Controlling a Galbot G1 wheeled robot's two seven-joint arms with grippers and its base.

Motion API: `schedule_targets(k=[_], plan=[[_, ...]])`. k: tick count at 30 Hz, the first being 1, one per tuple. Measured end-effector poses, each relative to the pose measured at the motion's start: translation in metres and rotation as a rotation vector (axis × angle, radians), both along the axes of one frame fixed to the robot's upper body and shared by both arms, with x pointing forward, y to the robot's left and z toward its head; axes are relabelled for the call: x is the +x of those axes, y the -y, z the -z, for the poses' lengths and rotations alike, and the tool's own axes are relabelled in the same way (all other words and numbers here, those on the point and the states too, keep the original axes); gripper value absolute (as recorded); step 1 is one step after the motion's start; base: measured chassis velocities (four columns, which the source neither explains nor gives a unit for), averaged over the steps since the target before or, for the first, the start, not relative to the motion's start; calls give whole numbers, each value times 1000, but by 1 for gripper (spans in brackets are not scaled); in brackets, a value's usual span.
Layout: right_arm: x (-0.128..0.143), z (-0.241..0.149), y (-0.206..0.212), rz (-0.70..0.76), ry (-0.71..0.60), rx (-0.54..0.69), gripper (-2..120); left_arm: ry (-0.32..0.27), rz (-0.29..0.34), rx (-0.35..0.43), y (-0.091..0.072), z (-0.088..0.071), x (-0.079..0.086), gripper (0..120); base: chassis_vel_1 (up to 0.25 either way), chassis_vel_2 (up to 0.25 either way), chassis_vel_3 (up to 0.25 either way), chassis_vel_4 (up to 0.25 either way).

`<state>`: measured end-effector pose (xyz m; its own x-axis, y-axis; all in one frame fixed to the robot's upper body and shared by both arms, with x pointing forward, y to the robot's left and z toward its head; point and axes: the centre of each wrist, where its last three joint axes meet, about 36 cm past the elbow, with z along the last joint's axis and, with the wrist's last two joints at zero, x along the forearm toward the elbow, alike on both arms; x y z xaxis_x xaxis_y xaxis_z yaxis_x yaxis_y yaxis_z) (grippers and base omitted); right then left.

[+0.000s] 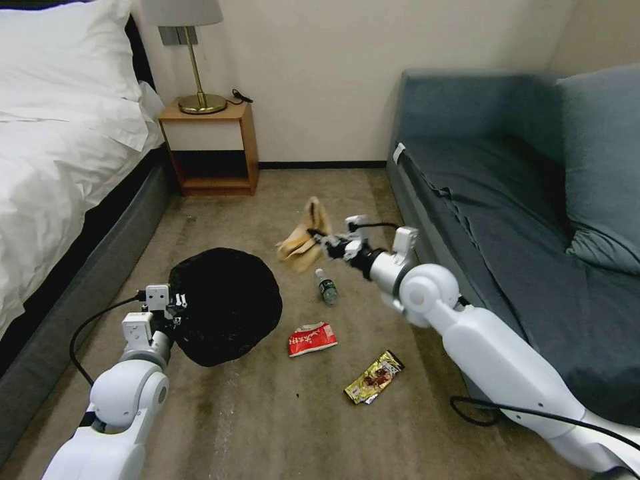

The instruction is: Pick up the trash bin, then pick up the garbage on the floor and place it into the trash bin.

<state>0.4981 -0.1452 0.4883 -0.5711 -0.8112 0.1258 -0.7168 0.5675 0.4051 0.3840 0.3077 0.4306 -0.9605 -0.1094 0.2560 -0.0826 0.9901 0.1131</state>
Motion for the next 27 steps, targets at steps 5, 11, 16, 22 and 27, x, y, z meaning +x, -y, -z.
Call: schedule_targets(k=[5,11,16,22,27], plan=[[-4,20,-30,-41,-1,-11,0,-1,8,-10,5,1,2,4,0,0,0,0],[13,44,-70,-63,-19,-23,0,-9,25,-26,9,10,1,4,0,0,0,0],[21,60,-95,-73,-37,-21,0,-9,43,-25,5,13,2,4,0,0,0,0],[19,72,-109,-90,-45,-46,0,-10,66,-26,1,17,3,4,0,0,0,0],[18,80,-111,-86,-56,-57,17,-12,56,-24,-2,24,4,4,0,0,0,0]])
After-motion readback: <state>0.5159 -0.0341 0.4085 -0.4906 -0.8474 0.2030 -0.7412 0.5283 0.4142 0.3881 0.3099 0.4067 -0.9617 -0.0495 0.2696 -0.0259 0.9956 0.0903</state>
